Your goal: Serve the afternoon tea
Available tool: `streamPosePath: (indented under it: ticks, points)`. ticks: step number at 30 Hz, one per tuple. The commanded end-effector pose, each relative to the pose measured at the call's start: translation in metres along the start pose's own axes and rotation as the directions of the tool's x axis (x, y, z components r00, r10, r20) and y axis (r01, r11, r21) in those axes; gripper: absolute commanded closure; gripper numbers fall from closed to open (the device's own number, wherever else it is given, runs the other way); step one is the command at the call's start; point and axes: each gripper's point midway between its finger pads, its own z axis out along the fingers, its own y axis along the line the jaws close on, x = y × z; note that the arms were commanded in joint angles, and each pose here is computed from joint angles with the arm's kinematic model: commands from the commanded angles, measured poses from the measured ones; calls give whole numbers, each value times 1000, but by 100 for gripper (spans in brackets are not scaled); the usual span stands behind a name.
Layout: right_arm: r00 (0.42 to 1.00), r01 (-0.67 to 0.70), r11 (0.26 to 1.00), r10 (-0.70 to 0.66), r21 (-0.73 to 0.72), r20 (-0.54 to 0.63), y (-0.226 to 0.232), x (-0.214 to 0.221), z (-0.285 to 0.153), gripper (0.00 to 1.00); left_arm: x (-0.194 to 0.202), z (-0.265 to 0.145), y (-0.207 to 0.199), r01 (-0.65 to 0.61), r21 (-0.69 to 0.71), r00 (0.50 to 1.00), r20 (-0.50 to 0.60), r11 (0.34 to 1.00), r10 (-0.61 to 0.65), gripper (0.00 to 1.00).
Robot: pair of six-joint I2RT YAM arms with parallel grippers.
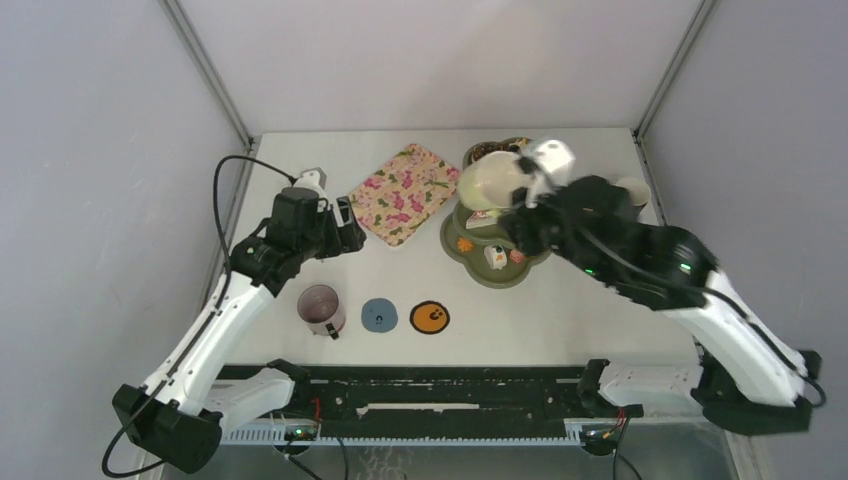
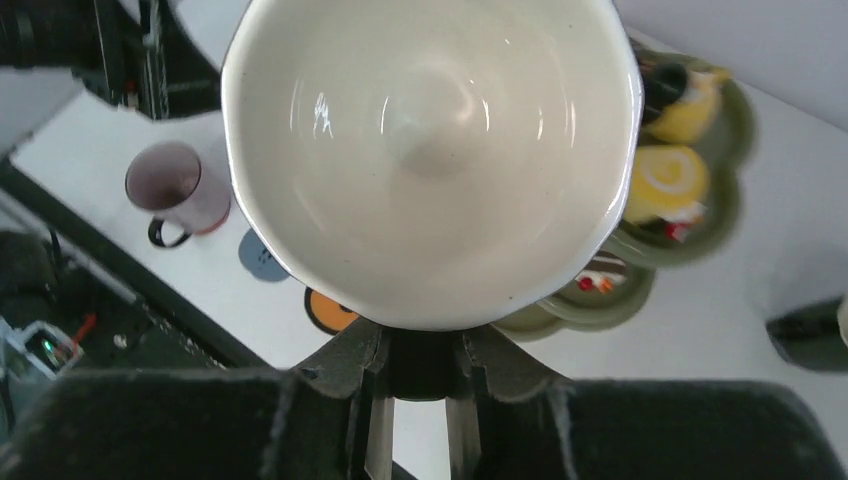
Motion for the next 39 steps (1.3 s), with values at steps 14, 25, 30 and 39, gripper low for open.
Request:
streamPosePath:
  ticks: [14,25,30,39]
  points:
    - [930,-84,900,-84,-428,-358,164,111,137,100,-44,-44,87,158,-266,976,188,951,-110,17]
    - [898,-105,921,-74,-376,-434,224,177,189,100,-42,-44,91,160,-247,977,176,956,-119,18]
    - [894,-91,931,-80,-353,-442,235,190,203,100,-37,-41,92,158,-245,979,164,956,-120,18]
    - [885,-29,960,-105,-278,-454,228,207,214,100,-34,-43,94,164,-250,977,175,954,-122,18]
